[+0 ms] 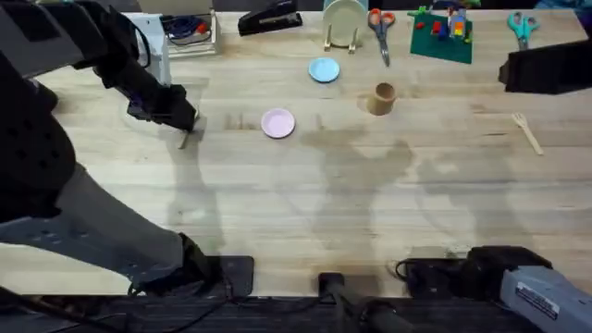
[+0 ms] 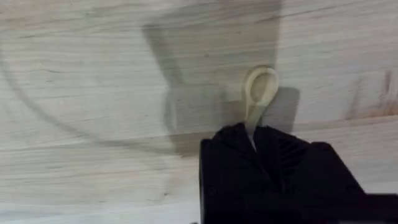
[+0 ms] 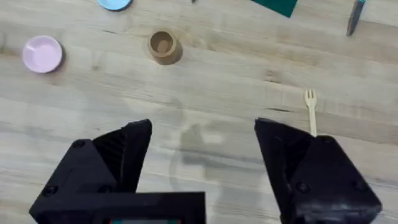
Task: Pick up a utensil and set it on the pink plate, then put the other utensil in the container.
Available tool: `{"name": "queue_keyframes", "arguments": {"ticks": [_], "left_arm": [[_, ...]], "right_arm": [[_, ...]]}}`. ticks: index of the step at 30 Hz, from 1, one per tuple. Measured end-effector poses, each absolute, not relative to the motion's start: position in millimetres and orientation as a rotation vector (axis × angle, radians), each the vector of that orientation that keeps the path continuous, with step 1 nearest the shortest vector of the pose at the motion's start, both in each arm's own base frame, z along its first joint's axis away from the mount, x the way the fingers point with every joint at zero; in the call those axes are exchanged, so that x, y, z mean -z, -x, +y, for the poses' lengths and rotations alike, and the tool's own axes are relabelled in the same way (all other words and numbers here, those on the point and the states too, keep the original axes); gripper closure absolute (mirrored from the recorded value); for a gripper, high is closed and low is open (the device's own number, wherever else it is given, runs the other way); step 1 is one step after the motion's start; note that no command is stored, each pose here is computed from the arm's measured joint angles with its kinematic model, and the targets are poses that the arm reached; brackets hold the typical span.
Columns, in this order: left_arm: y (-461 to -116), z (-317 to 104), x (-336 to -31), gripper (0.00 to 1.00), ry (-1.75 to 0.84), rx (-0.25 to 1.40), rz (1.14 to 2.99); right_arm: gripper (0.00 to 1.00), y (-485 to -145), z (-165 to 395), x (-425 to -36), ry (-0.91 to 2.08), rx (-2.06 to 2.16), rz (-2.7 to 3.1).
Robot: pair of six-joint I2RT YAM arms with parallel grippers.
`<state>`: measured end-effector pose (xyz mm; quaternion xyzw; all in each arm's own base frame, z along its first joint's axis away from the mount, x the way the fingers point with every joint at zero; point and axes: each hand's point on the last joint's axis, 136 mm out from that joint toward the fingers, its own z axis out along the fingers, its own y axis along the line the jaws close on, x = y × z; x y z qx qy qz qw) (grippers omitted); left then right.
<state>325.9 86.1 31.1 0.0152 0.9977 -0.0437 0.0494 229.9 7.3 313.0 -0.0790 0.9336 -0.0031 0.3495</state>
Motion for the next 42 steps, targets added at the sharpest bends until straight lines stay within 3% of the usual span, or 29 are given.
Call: {"name": "queue_keyframes", "arguments": {"ticks": [16,31,42], "left_arm": [[-335,72,-37,0.962,-0.126,0.174,3.128],[-382,-21,-118,0.961,-0.566,0.162,3.016],[-366,-120,-125,0.96,-0.957,0.178,2.914]], "right_arm": [[0.008,-230,7,-313,0.205,0.008,2.418],[0.007,-230,7,-313,0.205,0.008,2.419],[0.008,-230,7,-313,0.205,0.008,2.419]]}}
